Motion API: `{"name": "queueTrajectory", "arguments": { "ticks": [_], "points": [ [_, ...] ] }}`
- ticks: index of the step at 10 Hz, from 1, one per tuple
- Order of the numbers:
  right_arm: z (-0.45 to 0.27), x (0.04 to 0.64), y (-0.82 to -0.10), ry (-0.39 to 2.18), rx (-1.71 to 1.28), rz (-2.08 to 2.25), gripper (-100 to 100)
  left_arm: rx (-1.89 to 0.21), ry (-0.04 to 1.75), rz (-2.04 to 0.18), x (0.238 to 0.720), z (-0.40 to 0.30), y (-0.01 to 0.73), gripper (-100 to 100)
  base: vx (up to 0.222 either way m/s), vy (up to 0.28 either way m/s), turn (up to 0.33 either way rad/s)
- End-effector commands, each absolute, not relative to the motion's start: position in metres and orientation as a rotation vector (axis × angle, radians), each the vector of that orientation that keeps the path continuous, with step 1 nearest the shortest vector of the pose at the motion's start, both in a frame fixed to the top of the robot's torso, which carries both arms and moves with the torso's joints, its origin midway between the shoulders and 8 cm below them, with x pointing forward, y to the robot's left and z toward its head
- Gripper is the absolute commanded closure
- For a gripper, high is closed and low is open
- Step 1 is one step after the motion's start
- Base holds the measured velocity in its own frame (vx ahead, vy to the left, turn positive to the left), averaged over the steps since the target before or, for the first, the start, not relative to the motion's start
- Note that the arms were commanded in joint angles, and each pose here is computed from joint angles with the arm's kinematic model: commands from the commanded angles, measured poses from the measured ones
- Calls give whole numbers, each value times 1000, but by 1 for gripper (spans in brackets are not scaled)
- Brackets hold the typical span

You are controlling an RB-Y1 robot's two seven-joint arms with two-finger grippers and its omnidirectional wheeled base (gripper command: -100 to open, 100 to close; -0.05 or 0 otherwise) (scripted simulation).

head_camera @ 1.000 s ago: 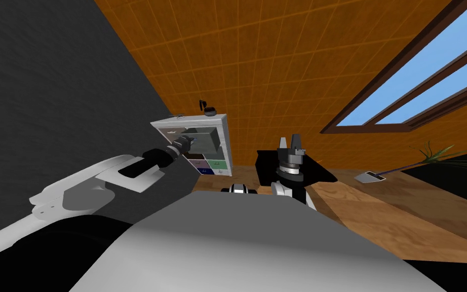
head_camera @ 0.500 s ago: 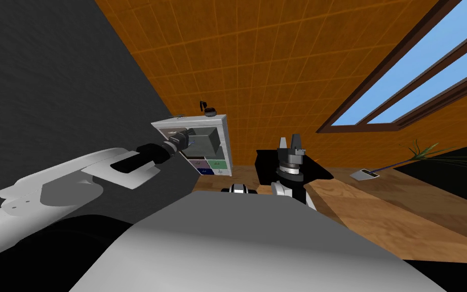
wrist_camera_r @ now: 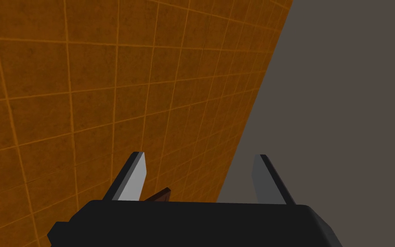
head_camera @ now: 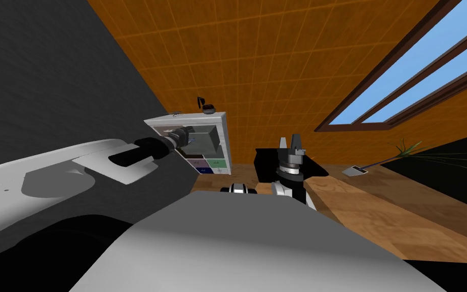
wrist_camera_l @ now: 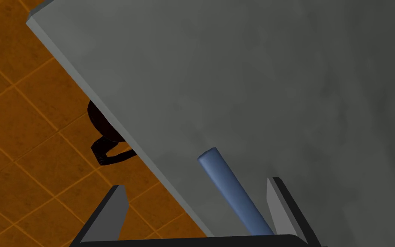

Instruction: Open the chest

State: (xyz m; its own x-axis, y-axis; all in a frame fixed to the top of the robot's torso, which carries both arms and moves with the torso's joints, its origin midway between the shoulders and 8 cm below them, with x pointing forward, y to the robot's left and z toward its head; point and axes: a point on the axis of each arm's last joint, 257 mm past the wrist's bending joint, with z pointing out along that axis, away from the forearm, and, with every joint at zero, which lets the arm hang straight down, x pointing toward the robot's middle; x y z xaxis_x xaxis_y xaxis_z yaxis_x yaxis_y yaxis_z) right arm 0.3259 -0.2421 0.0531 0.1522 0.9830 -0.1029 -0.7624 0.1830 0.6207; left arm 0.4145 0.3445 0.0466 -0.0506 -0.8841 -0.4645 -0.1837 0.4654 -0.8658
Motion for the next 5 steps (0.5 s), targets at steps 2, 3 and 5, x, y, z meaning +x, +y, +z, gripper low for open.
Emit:
{"name": "queueTrajectory", "arguments": {
  "ticks": [2, 3, 5],
  "points": [
    [53, 326, -242, 555, 483, 1324, 0, -985, 1549, -744, 414, 41, 345, 0, 0, 0, 0],
    [53, 326, -242, 555, 483, 1324, 0, -992, 1553, -742, 413, 38, 346, 0, 0, 0, 0],
    [53, 326, -242, 555, 483, 1324, 0, -1002, 1559, -739, 413, 34, 347, 0, 0, 0, 0]
  ]
}}
